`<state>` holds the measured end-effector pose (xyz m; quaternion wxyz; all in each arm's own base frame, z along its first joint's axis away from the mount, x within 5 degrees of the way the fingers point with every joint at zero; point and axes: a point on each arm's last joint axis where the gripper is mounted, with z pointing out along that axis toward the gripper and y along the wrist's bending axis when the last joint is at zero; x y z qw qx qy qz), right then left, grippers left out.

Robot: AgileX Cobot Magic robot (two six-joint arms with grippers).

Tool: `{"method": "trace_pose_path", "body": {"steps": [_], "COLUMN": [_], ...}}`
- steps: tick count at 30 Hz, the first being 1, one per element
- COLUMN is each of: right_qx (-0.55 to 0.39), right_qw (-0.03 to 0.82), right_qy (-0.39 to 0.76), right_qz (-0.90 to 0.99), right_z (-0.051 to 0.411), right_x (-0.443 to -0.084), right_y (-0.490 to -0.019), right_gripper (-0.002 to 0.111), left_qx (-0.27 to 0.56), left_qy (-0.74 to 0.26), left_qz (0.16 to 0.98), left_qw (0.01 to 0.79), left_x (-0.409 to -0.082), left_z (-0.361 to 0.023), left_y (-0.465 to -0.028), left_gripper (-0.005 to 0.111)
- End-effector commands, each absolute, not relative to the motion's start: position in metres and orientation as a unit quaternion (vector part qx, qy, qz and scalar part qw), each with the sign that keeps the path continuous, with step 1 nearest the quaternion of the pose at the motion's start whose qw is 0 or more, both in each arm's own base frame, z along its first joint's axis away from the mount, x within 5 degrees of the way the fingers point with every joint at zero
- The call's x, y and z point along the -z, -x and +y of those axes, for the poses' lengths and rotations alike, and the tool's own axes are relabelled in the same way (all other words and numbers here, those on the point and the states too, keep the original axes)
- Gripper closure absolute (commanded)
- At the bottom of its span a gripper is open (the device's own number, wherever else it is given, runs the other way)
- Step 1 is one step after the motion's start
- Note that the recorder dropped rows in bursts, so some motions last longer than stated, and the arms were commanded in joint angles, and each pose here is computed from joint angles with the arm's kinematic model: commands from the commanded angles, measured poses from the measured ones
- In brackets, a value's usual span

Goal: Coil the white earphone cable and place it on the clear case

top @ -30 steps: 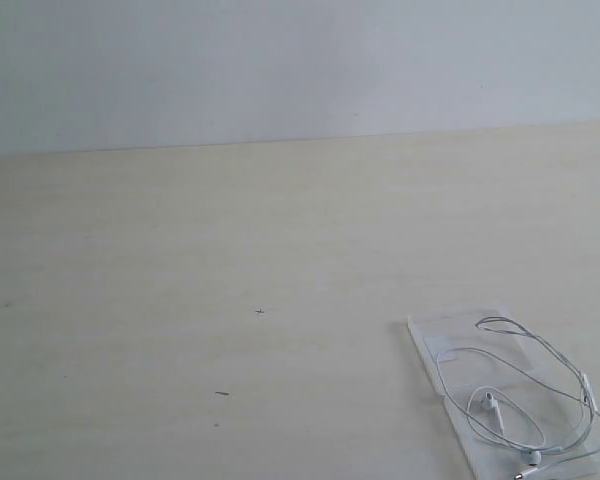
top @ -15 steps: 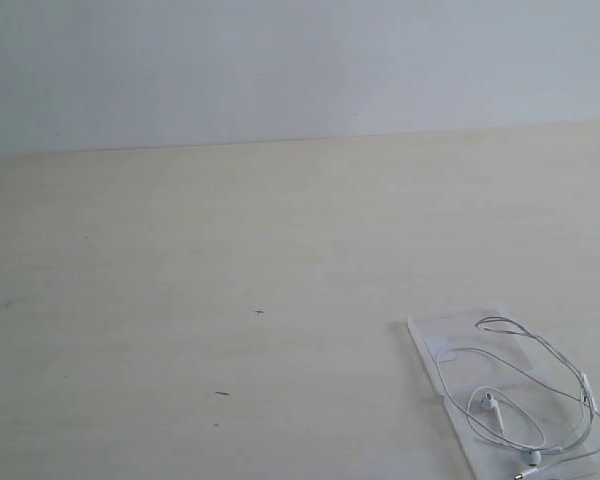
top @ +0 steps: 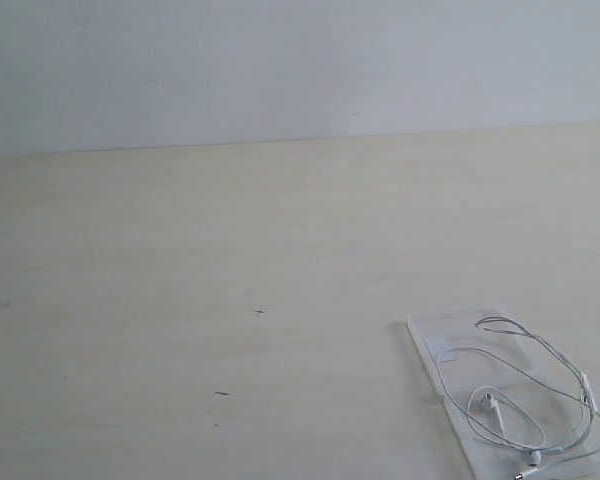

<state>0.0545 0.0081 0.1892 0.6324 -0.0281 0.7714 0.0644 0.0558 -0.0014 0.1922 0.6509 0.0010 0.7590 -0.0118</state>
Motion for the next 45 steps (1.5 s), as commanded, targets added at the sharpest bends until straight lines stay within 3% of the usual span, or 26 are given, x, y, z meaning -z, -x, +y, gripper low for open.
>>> {"method": "trace_pose_path", "body": {"steps": [1,11,45], "right_qx": [-0.058,-0.058,-0.058], "right_qw": [0.639,0.639,0.639], "right_qy": [0.03,0.03,0.03], "right_qz": [0.767,0.767,0.767], "right_z": [0.0075,0.0075,0.0075], "right_x": [-0.1891,-0.1891,-0.1891], "right_y": [-0.0545,-0.0545,-0.0545], "right_gripper": [0.108,0.108,0.108], "left_qx": [0.009,0.006,0.012], "left_qy": [-0.002,0.047,0.053], "left_qz": [0.762,0.793,0.794], "left_qw": [0.647,0.607,0.606], "left_x": [-0.1906,-0.1814,-0.1811], "left_z": [-0.0012,0.0016,0.0012], "left_y": [-0.0553,-0.0533,-0.0532], "left_gripper": [0.107,0.107,0.107]}}
